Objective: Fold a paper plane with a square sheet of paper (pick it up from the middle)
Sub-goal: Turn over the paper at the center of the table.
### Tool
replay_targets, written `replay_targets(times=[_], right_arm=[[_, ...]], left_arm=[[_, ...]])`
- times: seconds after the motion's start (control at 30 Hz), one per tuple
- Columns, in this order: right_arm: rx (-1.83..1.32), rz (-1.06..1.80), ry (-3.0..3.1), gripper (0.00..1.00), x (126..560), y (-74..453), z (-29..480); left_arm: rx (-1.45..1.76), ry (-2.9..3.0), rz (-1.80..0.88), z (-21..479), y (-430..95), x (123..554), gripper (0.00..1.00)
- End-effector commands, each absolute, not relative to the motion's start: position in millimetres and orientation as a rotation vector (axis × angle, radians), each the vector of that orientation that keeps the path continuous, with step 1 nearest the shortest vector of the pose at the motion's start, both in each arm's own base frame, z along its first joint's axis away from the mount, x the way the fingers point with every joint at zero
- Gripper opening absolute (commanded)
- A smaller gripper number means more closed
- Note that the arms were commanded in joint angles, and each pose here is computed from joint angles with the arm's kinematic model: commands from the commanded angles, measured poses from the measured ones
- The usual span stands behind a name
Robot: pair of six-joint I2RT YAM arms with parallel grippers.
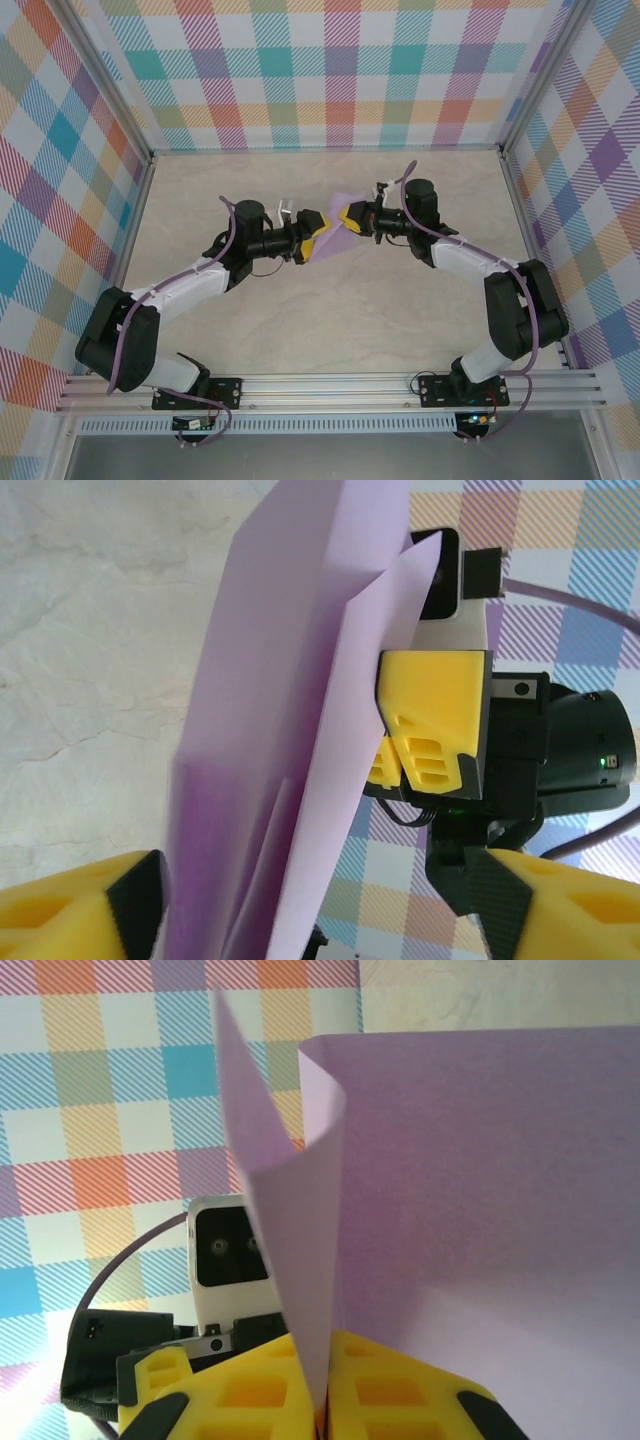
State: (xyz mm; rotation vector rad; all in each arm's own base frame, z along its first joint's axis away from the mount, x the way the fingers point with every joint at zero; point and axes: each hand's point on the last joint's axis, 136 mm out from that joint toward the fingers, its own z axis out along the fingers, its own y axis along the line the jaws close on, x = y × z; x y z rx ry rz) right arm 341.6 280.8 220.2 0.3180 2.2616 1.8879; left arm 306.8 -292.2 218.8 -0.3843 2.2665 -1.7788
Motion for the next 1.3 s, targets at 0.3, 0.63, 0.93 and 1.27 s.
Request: replay_targets(times=[0.3, 0.63, 0.93, 1.27], right_arm=[[0.240, 1.967, 2.274, 0.12, 333.1, 286.7, 229.5], [0.290, 1.361, 2.510, 0.46, 325.0, 242.7, 195.7], [0.358, 0.848, 2.587, 0.67, 307.3, 180.1, 170.9], [0.475, 0.712, 2.631, 0.73, 290.0, 156.6, 143.1]], left_arm=[[-0.248, 2.245, -1.768, 233.6, -296.5, 305.3, 0.31], [-0.074, 2.556, -1.003, 190.4, -244.3, 299.1, 0.04], [0.113, 2.594, 0.250, 172.8, -157.0, 310.7, 0.05], [0.241, 2.543, 0.679, 116.7, -186.7, 310.0, 0.14]])
